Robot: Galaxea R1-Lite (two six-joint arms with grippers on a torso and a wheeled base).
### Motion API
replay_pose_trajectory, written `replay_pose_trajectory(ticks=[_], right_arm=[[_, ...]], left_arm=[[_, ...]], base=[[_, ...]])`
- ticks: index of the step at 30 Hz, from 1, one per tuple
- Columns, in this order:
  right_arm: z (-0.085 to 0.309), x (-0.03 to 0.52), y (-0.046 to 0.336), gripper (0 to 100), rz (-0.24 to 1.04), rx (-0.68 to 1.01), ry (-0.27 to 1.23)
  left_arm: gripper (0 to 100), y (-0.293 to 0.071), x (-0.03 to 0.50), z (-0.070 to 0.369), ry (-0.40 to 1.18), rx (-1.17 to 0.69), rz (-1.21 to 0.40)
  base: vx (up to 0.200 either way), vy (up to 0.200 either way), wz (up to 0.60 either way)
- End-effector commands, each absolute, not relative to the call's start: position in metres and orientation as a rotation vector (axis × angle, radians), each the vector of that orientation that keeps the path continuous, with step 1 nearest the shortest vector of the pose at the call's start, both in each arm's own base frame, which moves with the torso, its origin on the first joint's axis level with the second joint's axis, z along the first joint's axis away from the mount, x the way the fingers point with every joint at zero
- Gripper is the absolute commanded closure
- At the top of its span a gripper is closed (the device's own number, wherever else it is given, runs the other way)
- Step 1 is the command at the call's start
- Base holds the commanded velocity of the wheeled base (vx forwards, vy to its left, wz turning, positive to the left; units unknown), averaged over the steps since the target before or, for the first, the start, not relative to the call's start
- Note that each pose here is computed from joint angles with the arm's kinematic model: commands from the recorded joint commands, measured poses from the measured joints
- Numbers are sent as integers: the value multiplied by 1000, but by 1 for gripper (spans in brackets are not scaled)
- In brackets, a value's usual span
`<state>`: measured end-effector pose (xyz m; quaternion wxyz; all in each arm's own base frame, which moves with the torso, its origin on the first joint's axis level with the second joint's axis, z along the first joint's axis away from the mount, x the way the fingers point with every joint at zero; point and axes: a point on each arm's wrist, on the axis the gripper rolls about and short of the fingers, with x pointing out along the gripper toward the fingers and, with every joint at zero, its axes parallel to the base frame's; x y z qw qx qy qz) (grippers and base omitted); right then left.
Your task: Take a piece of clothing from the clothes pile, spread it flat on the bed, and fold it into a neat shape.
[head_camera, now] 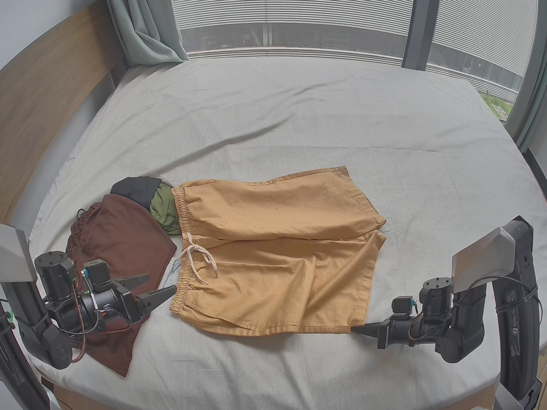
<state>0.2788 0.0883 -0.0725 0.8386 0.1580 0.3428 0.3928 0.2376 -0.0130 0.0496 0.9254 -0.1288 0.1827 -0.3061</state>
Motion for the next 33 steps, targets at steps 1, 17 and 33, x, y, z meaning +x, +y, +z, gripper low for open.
replay_pose_trajectory(ticks=[1, 17, 33], right_arm=[[-74, 279, 88, 100, 832, 336, 724], [-74, 277, 86, 100, 828, 334, 731], [-76, 277, 86, 100, 825, 336, 738]], left_arm=[[0, -14, 237, 49, 379, -265, -633], [0, -11, 234, 25, 492, -313, -616], [0, -11, 248, -15, 612, -354, -596]], base=[[0, 0, 0], [0, 0, 0], [0, 0, 0]])
